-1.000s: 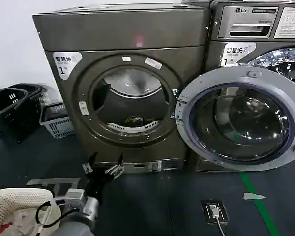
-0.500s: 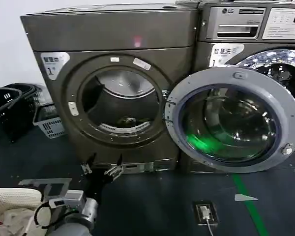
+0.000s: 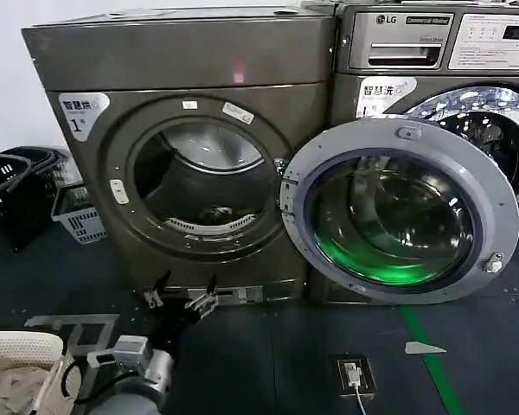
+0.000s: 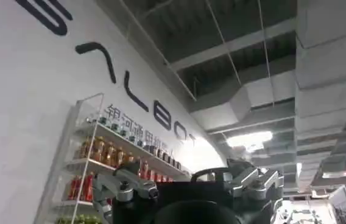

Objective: Grasp the clothes from the dryer.

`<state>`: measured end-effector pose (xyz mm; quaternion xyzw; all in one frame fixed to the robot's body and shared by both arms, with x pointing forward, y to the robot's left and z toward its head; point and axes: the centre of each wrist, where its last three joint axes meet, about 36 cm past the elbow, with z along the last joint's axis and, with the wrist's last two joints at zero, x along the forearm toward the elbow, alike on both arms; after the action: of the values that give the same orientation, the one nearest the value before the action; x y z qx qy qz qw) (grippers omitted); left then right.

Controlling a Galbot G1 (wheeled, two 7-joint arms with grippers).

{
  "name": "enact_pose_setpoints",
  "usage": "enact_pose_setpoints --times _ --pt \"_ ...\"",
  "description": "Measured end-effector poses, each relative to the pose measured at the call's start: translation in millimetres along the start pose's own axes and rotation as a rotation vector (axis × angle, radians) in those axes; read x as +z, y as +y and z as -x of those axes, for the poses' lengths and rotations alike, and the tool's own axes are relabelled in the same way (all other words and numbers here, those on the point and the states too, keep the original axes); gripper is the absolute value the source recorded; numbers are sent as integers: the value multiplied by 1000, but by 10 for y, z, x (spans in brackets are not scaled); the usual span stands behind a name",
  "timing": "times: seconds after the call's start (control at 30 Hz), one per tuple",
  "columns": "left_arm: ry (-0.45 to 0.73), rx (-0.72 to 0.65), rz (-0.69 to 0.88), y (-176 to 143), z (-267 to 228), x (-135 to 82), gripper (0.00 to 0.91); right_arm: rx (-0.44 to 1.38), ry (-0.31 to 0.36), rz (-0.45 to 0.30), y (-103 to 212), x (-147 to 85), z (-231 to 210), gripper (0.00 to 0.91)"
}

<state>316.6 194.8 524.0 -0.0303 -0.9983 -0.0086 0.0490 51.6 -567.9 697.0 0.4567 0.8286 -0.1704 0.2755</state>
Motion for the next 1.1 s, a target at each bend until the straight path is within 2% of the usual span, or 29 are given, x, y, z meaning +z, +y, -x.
enact_pose_setpoints --times 0.33,1.1 --pt "-8 -1 -5 -2 -2 -18 907 -21 -34 -20 -9 -45 -22 907" --pt "-10 -3 -11 -1 8 -18 907 -46 -36 -27 77 16 -101 907"
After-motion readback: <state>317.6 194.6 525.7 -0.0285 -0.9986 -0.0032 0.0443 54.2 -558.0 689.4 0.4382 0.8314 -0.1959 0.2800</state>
